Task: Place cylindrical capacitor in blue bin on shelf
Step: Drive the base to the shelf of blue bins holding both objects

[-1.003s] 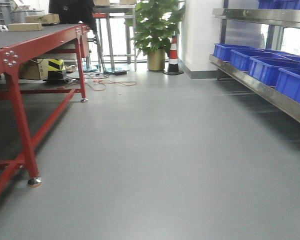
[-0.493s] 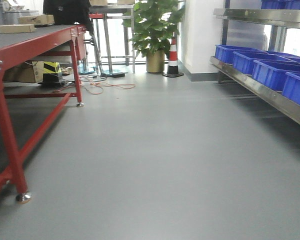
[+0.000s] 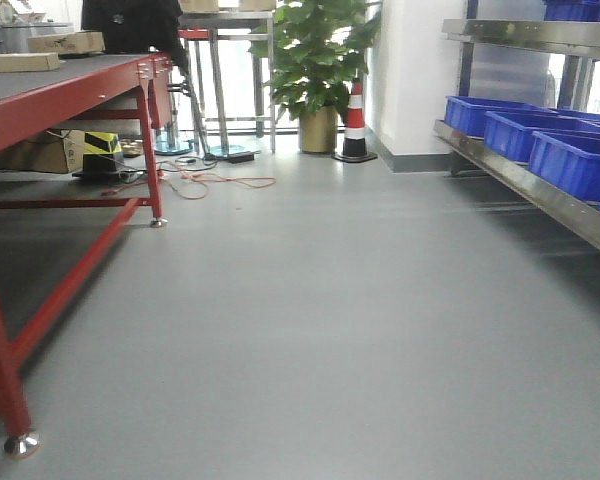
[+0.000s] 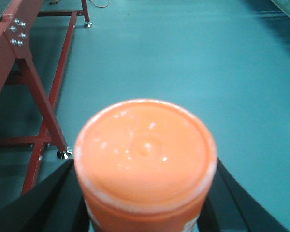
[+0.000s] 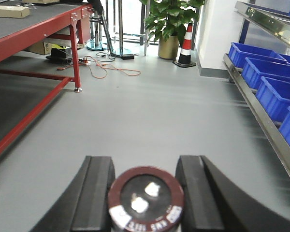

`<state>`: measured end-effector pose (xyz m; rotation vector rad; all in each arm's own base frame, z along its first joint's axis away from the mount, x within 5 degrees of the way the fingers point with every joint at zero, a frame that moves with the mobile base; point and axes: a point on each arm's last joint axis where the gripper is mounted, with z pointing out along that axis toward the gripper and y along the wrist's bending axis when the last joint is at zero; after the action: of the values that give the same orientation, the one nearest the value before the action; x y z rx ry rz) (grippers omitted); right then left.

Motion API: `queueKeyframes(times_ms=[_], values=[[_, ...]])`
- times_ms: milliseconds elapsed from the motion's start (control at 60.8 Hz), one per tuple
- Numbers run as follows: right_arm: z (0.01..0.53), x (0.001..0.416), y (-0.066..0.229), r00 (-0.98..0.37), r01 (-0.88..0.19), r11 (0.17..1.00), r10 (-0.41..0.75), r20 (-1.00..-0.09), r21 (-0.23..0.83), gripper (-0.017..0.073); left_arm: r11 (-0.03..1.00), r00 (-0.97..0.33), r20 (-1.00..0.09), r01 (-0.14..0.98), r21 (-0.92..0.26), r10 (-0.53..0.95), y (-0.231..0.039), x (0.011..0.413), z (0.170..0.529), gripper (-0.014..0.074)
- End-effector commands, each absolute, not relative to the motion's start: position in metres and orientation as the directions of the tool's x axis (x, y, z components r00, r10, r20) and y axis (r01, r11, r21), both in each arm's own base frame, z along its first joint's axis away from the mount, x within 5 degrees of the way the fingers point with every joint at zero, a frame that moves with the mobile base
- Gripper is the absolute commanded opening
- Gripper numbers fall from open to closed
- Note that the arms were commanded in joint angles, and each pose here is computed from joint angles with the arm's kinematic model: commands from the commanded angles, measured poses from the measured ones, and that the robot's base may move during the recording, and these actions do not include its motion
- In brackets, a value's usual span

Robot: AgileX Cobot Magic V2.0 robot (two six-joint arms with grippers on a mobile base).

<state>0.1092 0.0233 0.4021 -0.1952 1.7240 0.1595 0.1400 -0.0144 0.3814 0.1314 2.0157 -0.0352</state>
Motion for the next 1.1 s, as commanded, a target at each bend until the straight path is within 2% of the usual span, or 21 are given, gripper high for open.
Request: queueKeyframes(times_ms=[0,1085], values=[[0.4053,0.1082,0.0225,-0.121,-0.214,0.977,-0.040,-0.992,-0.014,-0.0028,0.993,-0.412,-0.909,0.112,0.023,0.067,-0.0154,0.1391,0.3839,-0.0111],[0.4053,0.1082,0.0225,-0.121,-0.214,0.977,-0.040,-0.992,-0.014,-0.0028,0.993,-0.412,-0.909,0.112,0.023,0.067,-0.0154,0.1391,0.3839,-0.0111]])
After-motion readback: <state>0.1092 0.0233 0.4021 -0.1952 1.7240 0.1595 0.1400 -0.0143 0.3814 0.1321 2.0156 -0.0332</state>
